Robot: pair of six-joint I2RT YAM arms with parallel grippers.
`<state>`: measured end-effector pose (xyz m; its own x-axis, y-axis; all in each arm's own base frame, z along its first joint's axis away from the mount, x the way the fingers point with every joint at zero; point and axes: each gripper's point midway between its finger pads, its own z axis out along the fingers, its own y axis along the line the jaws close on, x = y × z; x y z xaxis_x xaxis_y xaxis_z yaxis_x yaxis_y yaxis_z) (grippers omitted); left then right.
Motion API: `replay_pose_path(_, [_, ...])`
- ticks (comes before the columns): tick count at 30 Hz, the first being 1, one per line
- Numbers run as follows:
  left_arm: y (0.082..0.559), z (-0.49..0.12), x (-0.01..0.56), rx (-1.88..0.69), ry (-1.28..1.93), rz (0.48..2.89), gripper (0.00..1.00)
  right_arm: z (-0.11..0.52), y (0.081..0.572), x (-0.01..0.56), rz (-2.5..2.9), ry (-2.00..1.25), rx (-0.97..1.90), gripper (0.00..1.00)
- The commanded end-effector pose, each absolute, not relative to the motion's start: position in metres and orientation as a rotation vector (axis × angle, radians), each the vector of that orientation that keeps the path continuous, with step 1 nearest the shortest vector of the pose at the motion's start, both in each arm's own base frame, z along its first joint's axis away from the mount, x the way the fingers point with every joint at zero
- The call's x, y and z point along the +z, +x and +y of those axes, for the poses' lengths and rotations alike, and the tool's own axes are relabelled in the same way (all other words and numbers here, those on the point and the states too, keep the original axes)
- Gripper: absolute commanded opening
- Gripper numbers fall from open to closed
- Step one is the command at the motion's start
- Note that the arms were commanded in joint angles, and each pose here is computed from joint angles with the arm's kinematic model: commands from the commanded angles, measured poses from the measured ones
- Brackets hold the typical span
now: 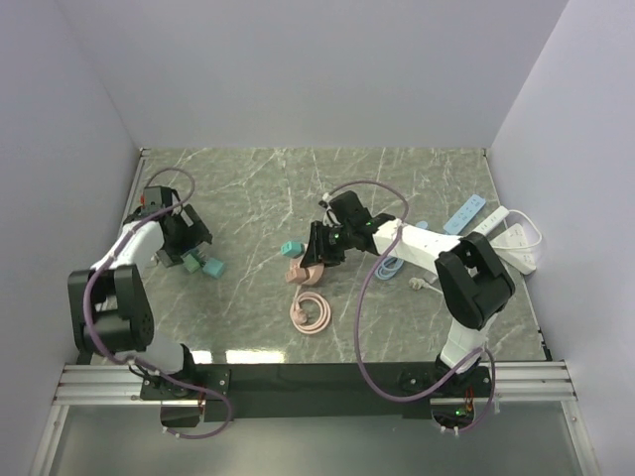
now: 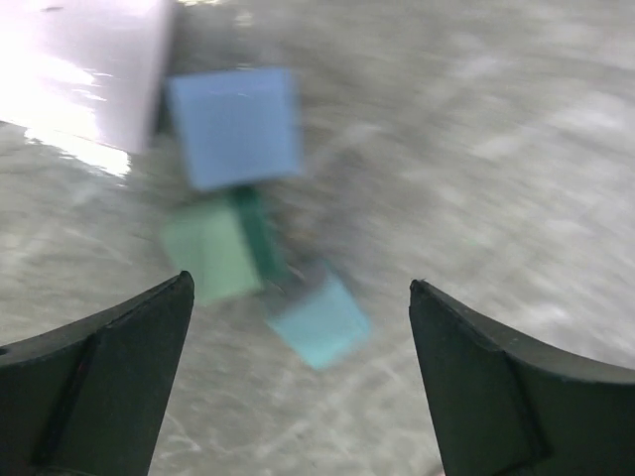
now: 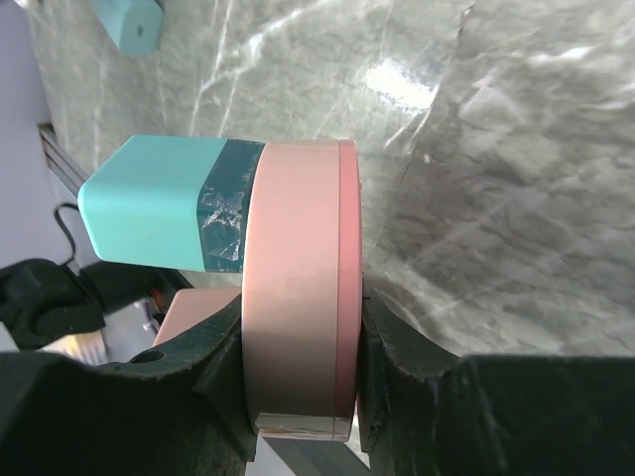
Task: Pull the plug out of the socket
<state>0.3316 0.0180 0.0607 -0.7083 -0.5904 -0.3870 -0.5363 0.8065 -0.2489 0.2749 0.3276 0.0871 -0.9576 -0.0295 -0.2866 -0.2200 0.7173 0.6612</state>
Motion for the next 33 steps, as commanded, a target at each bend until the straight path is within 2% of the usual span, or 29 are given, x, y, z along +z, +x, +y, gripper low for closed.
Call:
replay_pose_path(1, [0.342,-0.012,0.112,-0.390,-0.658,2.421,0.95,0.346,0.271,0.106,2.626,-0.335,1.142,0.00])
replay_pose_path(6, [0.330,-0.068,0.143,-0.618,-0.384,2.391,0.96,0.351,0.268,0.107,2.646,-0.385,1.140,0.00])
replay_pose_path(9, [0.318,-0.126,0.160,-0.785,-0.214,2.383,0.97,0.353,0.267,0.107,2.661,-0.386,1.156,0.00])
replay_pose_path(15, [0.318,-0.191,0.173,-0.961,-0.162,2.327,0.99,0.359,0.266,0.105,2.660,-0.356,1.197,0.00])
replay_pose_path(31, [0.311,-0.239,0.152,-1.072,-0.140,2.402,0.99,0.365,0.267,0.116,2.627,-0.340,1.260,0.00])
replay_pose_path(33, [0.307,-0.244,0.146,-1.065,-0.129,2.427,0.97,0.365,0.270,0.115,2.628,-0.328,1.246,0.00])
